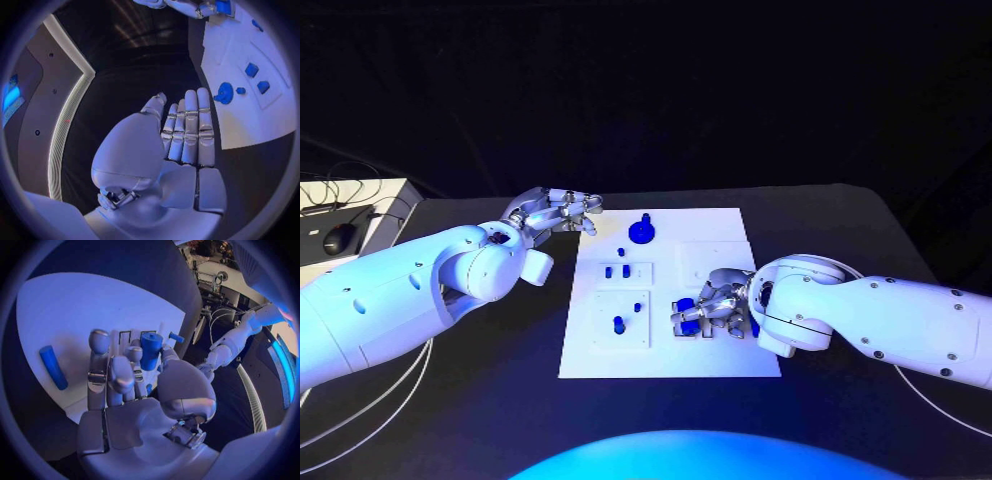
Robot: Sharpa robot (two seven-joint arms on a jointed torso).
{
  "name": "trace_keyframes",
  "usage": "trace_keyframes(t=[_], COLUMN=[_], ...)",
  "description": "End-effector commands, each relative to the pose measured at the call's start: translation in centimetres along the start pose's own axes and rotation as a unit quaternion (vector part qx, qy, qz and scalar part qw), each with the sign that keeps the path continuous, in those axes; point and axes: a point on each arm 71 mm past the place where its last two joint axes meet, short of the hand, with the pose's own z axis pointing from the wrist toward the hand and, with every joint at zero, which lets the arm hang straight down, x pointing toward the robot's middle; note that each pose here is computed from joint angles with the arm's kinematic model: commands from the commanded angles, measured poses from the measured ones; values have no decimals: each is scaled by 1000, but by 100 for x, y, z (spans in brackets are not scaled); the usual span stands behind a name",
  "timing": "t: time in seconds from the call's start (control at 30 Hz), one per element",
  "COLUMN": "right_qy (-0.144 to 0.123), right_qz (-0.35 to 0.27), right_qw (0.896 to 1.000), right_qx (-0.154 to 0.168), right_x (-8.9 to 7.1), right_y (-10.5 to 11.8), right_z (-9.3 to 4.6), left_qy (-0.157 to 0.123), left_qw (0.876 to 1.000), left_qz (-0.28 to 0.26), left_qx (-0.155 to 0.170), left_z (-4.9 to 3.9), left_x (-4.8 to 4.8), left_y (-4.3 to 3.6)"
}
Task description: Assemble the parts on the task board
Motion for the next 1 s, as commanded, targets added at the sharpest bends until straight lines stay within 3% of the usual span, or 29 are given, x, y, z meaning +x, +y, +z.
trace_keyframes(t=[0.03,0.73,1.0], right_qy=[-7,-27,-33], right_qz=[-1,8,28], right_qw=[1000,1000,999], right_qx=[3,-1,-14], right_x=[10,-14,6], right_y=[-18,-22,-34], right_z=[17,-1,-66], left_qy=[19,27,25], left_qw=[1000,1000,1000], left_qz=[0,5,6], left_qx=[0,-7,-6], left_z=[-2,-11,-13], left_x=[36,34,30], left_y=[-3,5,4])
